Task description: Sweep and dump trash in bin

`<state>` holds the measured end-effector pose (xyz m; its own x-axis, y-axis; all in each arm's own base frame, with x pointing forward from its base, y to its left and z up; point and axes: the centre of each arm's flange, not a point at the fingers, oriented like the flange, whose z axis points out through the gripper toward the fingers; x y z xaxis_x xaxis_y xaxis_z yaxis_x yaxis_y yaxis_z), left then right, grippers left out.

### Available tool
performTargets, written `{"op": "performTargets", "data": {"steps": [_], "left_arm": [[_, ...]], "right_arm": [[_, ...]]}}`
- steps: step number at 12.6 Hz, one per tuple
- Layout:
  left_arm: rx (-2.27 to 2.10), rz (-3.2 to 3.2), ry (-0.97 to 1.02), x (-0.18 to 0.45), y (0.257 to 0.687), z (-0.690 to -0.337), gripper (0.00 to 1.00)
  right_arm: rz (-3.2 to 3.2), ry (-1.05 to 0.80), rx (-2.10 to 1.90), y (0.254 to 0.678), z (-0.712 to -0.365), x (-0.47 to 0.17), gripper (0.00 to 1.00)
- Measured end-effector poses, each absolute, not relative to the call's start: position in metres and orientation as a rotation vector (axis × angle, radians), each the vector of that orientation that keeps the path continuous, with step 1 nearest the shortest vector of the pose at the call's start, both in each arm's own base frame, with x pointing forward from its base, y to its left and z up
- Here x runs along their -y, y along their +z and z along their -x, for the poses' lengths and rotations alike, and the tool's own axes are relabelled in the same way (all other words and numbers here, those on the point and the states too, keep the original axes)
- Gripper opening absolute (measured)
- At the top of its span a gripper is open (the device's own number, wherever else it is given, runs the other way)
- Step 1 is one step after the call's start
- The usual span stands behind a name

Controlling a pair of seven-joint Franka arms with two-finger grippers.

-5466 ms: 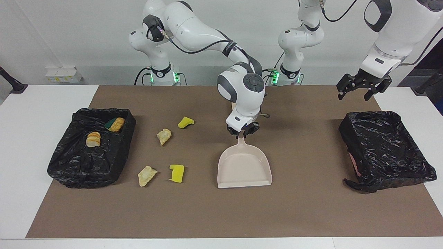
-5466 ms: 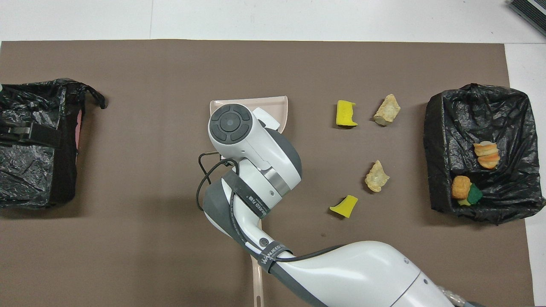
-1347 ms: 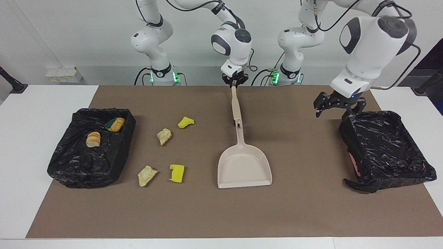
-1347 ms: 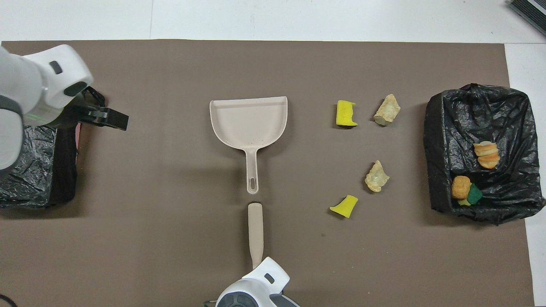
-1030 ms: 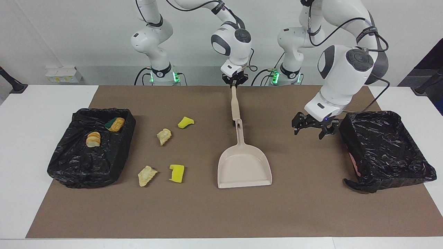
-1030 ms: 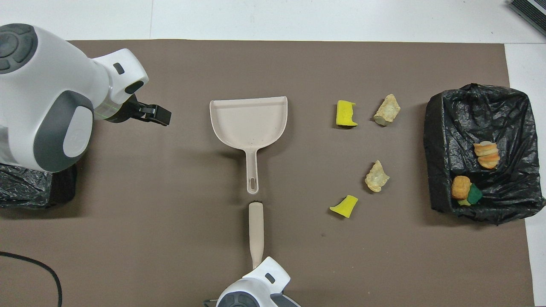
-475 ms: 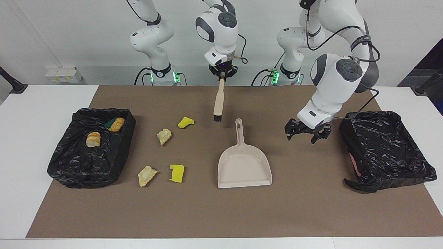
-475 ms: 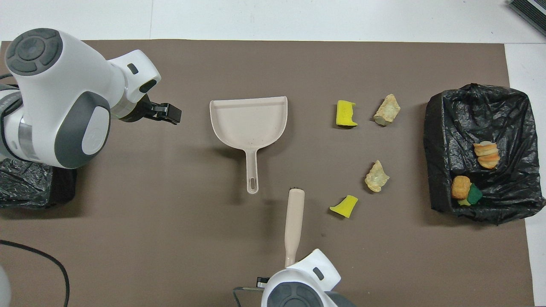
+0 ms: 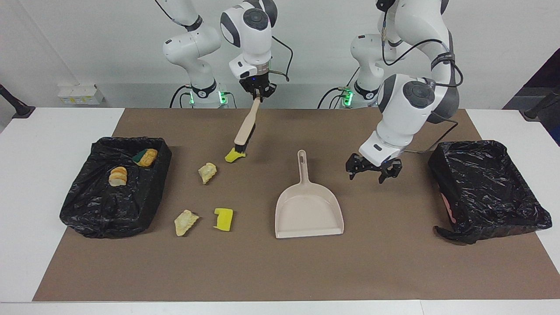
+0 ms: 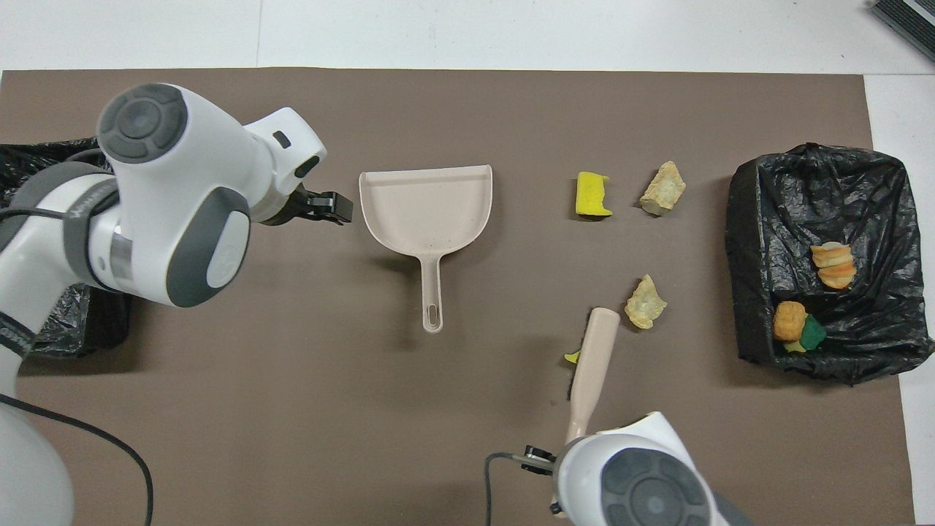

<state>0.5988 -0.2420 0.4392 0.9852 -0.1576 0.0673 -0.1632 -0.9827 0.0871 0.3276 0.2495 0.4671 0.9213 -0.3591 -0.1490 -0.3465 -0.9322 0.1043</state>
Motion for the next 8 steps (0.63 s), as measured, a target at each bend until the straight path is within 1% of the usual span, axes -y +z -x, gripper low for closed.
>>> {"op": "performTargets", "data": {"steps": [2,3,8], "left_arm": [[0.235,-3.033,0.090,0.277,0.427,-0.581,1.00],[0.234,-3.035,0.080,0.283,0.422,-0.577,1.00],[0.231,-3.044,0.054,0.283,0.407,-0.569,1.00]], "right_arm": [[-2.982,-0.266,0.609,0.479,-0.341,-0.199,0.26],[-2.979,-0.278,0.627,0.479,-0.346,-0.181,0.26],[-2.979,-0.341,0.665,0.461,-0.367,-0.111,0.26]]}}
